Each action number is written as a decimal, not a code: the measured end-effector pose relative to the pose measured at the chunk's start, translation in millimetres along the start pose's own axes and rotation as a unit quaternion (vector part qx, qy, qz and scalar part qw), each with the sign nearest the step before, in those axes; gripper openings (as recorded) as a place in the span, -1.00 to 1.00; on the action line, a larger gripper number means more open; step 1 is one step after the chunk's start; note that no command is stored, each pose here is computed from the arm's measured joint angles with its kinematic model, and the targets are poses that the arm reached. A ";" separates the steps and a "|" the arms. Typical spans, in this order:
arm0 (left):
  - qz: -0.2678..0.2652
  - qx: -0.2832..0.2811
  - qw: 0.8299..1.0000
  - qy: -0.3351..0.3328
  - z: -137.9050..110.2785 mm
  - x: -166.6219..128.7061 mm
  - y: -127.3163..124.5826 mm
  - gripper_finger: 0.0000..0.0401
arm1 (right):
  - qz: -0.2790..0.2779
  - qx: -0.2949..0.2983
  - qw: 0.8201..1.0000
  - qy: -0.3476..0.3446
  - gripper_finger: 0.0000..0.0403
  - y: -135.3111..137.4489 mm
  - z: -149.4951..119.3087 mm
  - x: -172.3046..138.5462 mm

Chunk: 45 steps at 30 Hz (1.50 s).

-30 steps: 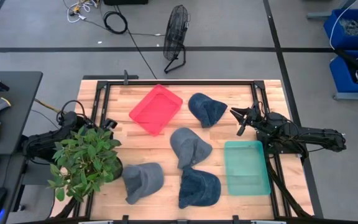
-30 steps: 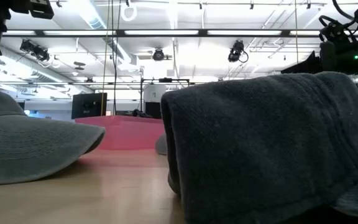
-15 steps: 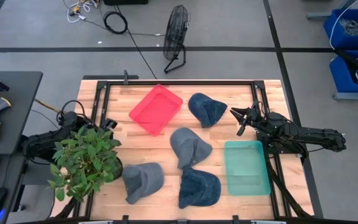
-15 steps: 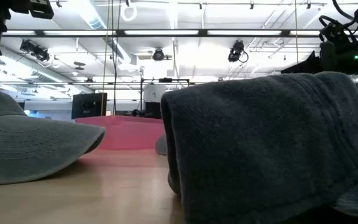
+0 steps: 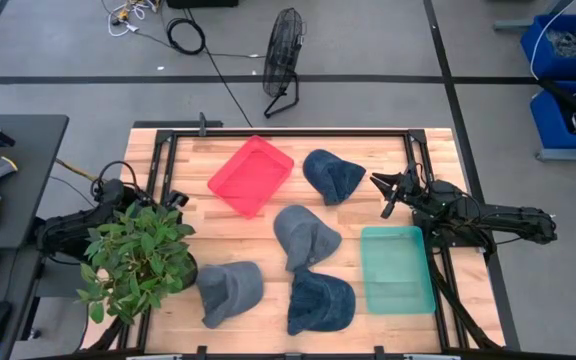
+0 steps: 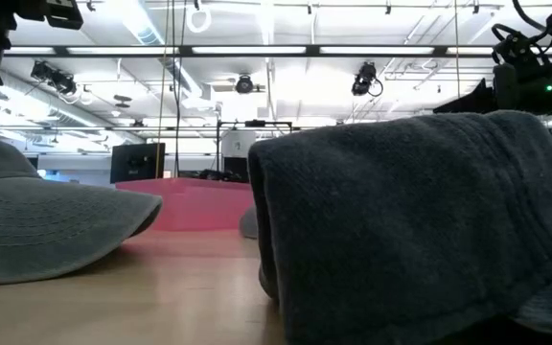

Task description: Pick & Place hat

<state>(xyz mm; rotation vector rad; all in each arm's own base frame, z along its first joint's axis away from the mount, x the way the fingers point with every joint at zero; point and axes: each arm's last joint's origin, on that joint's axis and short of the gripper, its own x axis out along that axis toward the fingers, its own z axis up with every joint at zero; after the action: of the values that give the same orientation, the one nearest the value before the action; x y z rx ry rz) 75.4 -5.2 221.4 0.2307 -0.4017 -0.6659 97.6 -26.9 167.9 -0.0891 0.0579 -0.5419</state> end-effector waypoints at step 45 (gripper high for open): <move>0.277 0.062 0.959 0.009 0.2 -4.4 15.4 -0.15 | 0.000 0.000 1.000 0.000 -0.69 0.0 -0.1 0.0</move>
<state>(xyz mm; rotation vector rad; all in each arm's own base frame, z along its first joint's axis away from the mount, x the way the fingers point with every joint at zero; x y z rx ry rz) 80.6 9.4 225.5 0.2286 -0.4661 -0.0875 97.6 -27.0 167.8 -0.0891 0.0582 -0.5420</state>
